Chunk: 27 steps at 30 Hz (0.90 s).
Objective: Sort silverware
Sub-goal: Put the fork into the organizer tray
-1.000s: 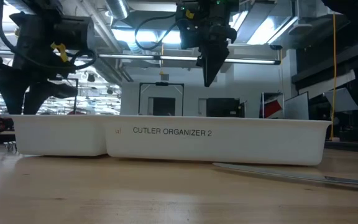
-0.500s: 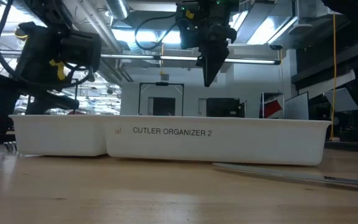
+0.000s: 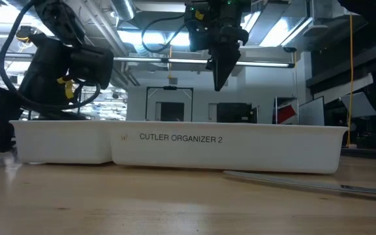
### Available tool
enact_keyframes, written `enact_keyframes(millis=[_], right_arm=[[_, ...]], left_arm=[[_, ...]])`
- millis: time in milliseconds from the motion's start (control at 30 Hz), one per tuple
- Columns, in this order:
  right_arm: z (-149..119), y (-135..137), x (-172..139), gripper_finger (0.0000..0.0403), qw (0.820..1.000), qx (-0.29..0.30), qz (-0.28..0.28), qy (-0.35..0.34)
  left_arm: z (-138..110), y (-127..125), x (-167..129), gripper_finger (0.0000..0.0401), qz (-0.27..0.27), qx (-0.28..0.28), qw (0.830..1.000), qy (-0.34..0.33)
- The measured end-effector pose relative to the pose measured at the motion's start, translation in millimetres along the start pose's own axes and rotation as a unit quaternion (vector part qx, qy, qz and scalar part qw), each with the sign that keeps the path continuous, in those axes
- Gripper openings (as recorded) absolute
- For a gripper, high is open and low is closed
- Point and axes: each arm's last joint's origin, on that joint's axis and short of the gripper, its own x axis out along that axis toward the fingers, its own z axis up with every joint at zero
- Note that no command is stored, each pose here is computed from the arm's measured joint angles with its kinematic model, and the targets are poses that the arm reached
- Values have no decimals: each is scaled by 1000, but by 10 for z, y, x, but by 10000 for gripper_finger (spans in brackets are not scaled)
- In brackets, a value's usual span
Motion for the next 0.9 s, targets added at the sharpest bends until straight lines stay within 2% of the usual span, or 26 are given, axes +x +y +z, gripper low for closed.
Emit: enact_keyframes(millis=[233,567,767,900], right_arm=[[0,0,0,115,1000,-1,0,0],[0,0,0,115,1000,-1,0,0],[0,0,0,115,1000,-1,0,0],[-3,-5,0,115,1000,-1,-8,3]], left_arm=[[31,-8,9,91,-2,29,999,-15],[54,10,31,10,15,59,998,-6],[51,12,36,9,13,73,997,-3],[17,37,27,4,9,47,999,-5]])
